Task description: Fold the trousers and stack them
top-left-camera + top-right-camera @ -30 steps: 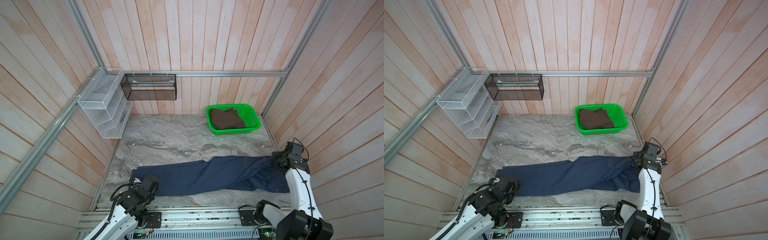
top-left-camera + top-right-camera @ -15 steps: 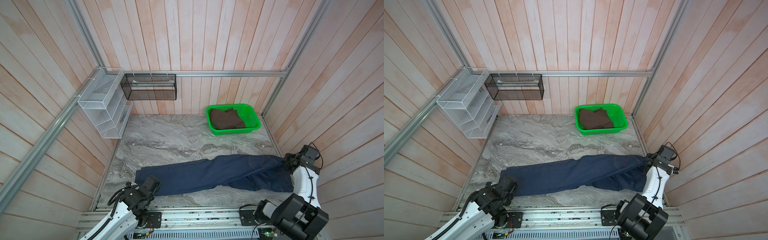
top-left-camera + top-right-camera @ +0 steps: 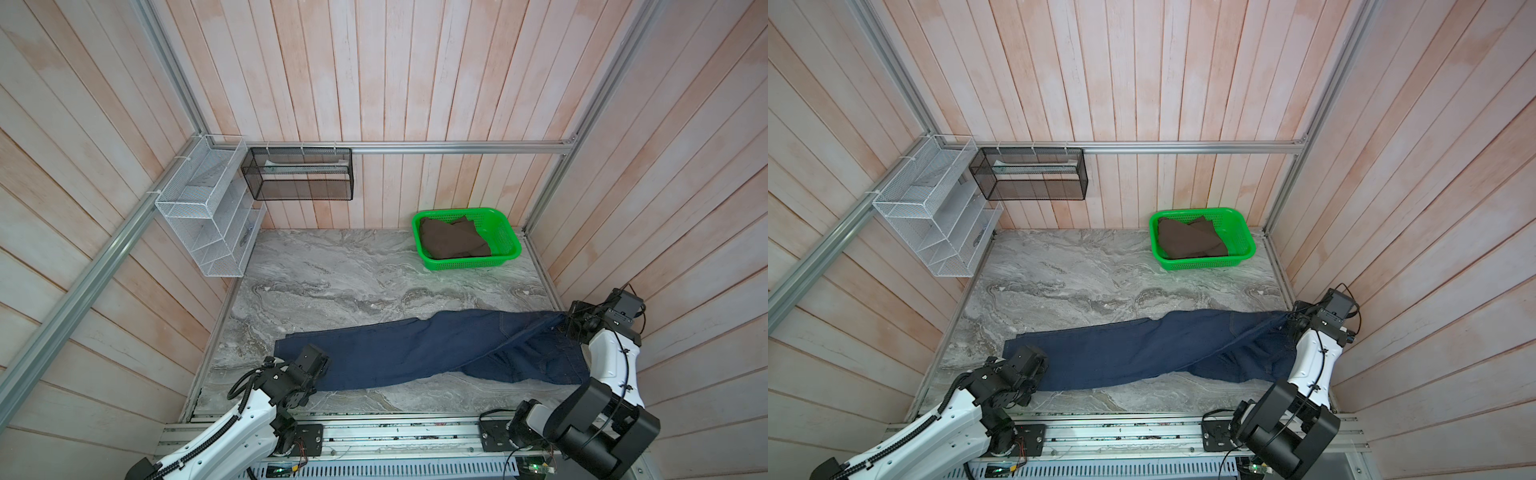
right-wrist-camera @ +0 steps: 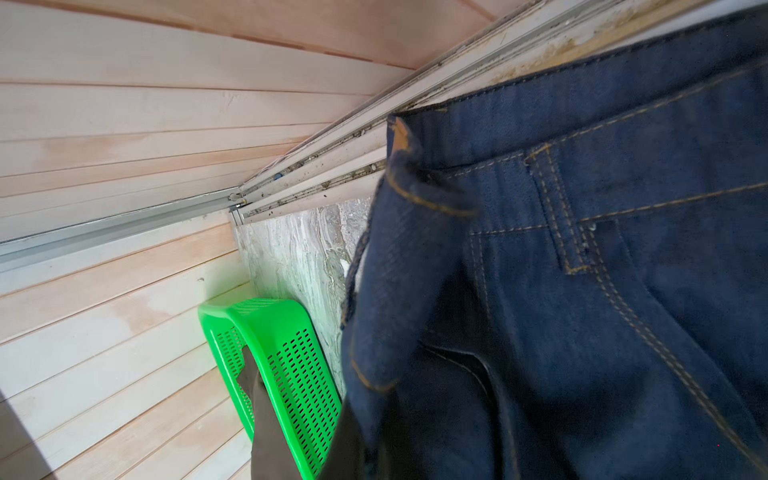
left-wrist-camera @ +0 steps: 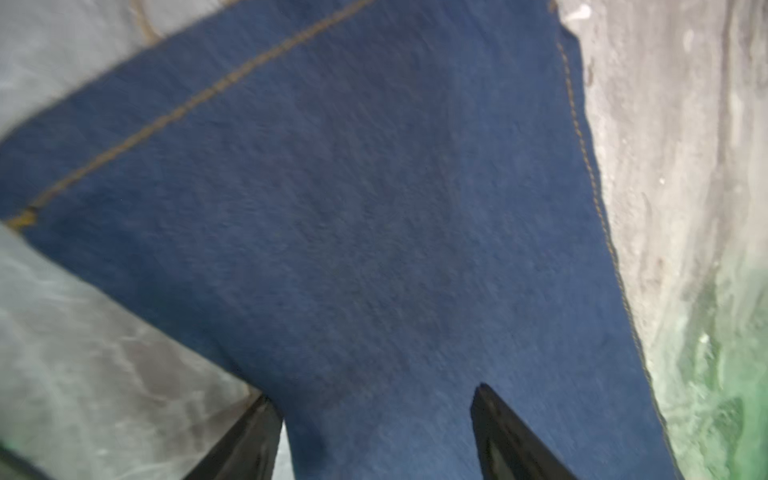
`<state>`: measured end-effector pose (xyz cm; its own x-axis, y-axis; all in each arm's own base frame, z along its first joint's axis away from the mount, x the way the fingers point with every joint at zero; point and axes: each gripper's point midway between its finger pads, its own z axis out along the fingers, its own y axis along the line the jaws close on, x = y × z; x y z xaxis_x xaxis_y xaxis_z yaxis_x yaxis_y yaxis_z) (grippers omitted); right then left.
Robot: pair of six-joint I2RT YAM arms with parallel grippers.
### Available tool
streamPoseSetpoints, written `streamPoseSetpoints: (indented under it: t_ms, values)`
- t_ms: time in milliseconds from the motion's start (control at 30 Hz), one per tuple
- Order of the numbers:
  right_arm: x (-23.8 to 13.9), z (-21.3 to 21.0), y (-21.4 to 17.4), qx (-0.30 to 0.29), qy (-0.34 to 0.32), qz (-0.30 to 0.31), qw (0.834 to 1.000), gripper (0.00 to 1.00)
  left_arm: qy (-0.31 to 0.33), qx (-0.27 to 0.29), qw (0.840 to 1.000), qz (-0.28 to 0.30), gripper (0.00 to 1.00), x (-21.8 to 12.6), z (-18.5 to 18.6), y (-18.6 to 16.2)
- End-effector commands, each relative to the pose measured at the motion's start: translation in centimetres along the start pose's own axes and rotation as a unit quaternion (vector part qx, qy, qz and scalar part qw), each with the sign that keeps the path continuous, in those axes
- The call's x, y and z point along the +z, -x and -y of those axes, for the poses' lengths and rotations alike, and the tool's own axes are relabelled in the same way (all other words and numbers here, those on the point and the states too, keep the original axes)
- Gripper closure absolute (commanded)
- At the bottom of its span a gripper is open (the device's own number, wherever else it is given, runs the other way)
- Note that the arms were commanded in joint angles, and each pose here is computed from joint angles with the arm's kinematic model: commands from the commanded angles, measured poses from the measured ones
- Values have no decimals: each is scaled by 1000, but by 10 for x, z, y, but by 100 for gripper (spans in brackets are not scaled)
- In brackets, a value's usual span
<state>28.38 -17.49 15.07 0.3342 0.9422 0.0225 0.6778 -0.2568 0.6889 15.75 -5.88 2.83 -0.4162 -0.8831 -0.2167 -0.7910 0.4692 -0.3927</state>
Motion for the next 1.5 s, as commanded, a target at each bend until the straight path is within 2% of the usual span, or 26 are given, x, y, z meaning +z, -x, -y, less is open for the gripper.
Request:
streamPoseSetpoints:
  t_ms: [0, 100, 167, 333, 533, 600, 800, 967, 1100, 1300, 1467]
  values:
    - [-5, -20, -1, 1, 26, -11, 1000, 100, 14, -8, 999, -45, 27, 6, -12, -21]
    - [-4, -19, -2, 2, 27, -16, 1000, 100, 14, -11, 998, -53, 30, 4, -15, -28]
    - [-2, -17, -3, 3, 26, -17, 1000, 100, 19, -13, 999, -49, 40, 3, -18, -27]
    - [0, -17, -4, 0, 24, -24, 999, 100, 1, -16, 999, -29, 76, -5, -9, -18]
    - [-1, -16, -5, -1, 24, -25, 999, 100, -5, -14, 1000, -16, 96, -10, -1, -13]
    - [-1, -16, -5, -2, 24, -26, 999, 100, -7, -13, 1000, -13, 100, -14, 2, -11]
    - [-1, -13, -6, -5, 22, -25, 999, 100, -23, -15, 1000, 5, 100, -38, 11, 3]
    - [-2, -11, -11, -15, 20, -28, 999, 100, -42, -15, 998, 53, 100, -67, 24, 27]
    - [0, -8, -18, -29, 16, -30, 999, 100, -53, 11, 992, 113, 100, -90, 50, 60]
    - [7, -2, -22, -50, -1, -37, 998, 100, -67, 49, 984, 158, 100, -104, 110, 112]
    - [-1, 12, -27, -77, -16, -33, 996, 100, -64, 47, 976, 201, 100, -127, 116, 143]
